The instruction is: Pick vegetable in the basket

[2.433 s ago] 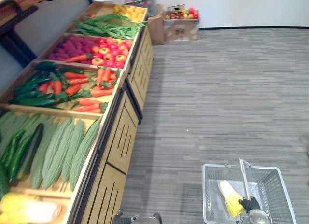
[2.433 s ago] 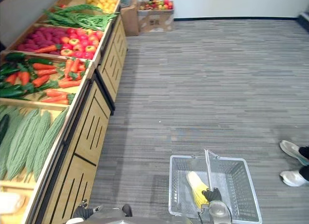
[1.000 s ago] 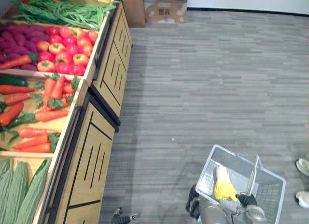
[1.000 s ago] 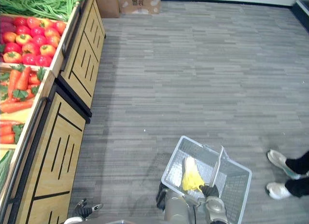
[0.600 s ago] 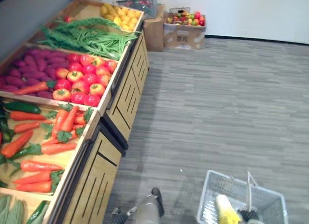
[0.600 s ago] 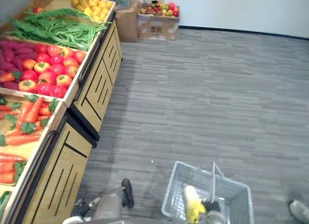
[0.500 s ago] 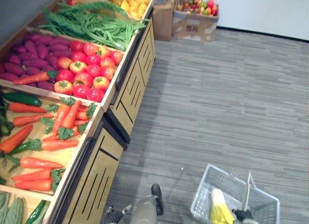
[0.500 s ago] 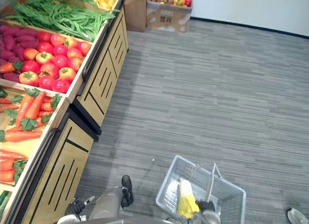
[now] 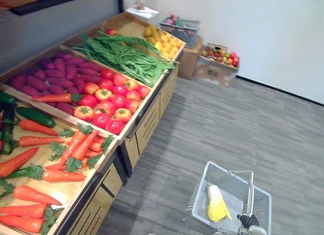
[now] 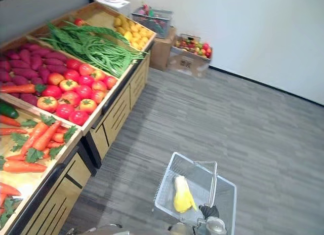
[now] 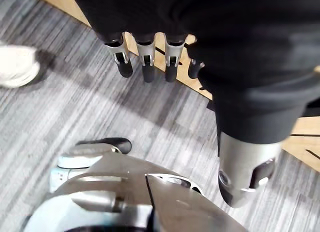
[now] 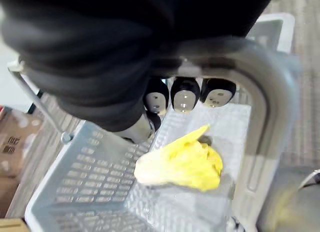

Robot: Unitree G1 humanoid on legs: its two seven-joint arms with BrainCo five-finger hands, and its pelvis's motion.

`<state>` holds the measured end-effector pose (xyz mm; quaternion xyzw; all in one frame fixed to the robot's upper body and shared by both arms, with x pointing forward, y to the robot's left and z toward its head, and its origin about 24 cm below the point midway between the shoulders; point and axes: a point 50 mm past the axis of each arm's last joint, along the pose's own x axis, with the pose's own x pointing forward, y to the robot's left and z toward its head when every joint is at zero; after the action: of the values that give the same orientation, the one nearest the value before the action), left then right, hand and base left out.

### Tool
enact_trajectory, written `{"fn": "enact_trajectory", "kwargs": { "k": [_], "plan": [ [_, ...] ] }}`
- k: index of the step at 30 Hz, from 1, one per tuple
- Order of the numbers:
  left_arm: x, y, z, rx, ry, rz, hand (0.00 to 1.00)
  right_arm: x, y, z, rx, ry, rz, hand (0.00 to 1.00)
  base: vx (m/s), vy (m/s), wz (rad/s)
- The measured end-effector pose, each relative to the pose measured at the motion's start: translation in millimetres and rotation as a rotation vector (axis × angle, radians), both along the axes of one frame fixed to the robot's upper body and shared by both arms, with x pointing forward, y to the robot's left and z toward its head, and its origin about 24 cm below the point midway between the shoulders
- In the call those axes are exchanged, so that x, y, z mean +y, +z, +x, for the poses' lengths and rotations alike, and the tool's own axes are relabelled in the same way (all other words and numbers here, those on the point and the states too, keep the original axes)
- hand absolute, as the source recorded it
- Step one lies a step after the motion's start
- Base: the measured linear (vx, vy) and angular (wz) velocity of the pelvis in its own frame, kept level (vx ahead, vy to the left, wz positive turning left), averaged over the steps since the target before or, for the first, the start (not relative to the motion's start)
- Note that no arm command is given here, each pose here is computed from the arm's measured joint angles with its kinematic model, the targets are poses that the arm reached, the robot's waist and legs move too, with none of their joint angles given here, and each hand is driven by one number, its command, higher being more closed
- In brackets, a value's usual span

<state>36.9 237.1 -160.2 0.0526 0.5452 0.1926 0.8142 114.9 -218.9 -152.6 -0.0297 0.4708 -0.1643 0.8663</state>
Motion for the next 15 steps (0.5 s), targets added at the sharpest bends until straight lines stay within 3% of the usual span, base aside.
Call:
{"fn": "enact_trajectory", "kwargs": {
  "k": [7, 11, 15],
  "plan": [
    [5, 0, 0, -0.005, 0.042, -0.015, 0.0, -6, -1, -6, 0.012, -0.029, 0.001, 1.0, 0.51, -0.316, 1.42],
    [-13, -4, 1, -0.026, 0.068, -0.068, 0.0, -24, 4, -6, 0.021, -0.034, -0.047, 1.0, 0.4, -0.295, 1.14],
    [-14, -4, 2, -0.033, 0.084, -0.06, 0.0, -26, 4, -6, 0.027, -0.026, -0.054, 1.0, 0.4, -0.212, 1.39]
  ]
}}
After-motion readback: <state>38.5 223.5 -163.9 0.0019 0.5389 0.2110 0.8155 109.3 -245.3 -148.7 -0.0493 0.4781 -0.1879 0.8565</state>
